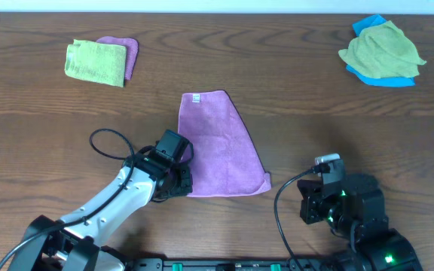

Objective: Fold the cloth

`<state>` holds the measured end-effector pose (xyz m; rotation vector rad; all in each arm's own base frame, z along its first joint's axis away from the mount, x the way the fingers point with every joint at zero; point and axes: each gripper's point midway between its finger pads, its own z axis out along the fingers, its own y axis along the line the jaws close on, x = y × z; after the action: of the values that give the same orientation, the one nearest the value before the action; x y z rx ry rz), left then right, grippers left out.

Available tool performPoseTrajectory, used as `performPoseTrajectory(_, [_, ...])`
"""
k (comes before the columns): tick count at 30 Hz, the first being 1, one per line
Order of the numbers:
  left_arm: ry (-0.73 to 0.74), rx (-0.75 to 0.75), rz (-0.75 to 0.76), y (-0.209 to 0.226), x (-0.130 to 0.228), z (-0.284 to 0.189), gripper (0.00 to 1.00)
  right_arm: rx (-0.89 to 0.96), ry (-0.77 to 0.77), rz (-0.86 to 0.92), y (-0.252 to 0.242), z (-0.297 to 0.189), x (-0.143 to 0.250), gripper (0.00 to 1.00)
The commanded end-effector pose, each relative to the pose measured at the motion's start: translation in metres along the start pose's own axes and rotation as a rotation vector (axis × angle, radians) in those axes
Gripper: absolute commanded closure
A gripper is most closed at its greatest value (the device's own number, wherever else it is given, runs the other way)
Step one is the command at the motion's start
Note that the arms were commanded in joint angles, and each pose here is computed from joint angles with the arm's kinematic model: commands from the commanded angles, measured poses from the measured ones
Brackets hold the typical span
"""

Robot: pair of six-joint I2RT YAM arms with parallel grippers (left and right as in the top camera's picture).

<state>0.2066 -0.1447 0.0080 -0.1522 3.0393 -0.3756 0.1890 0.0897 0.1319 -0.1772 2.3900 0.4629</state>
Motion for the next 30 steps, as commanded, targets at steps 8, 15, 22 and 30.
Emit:
performPoseTrajectory(8, [-0.063,-0.014,0.015,-0.002,-0.014,-0.008,0.05,-0.003,-0.008,-0.019,0.001,-0.001,-0.003,0.99])
performPoseTrajectory(15, [-0.283,0.119,0.188,-0.059,-0.077,-0.066,0.05,-0.007,-0.049,-0.031,0.003,0.003,-0.017,0.99])
performPoseTrajectory(22, [-0.438,0.192,0.212,-0.066,-0.134,-0.106,0.05,0.019,-0.067,-0.040,-0.001,0.044,-0.054,0.99])
performPoseTrajectory(30, [-0.303,0.198,0.190,-0.060,-0.127,-0.068,0.72,-0.007,-0.020,-0.079,0.006,0.076,-0.088,0.99])
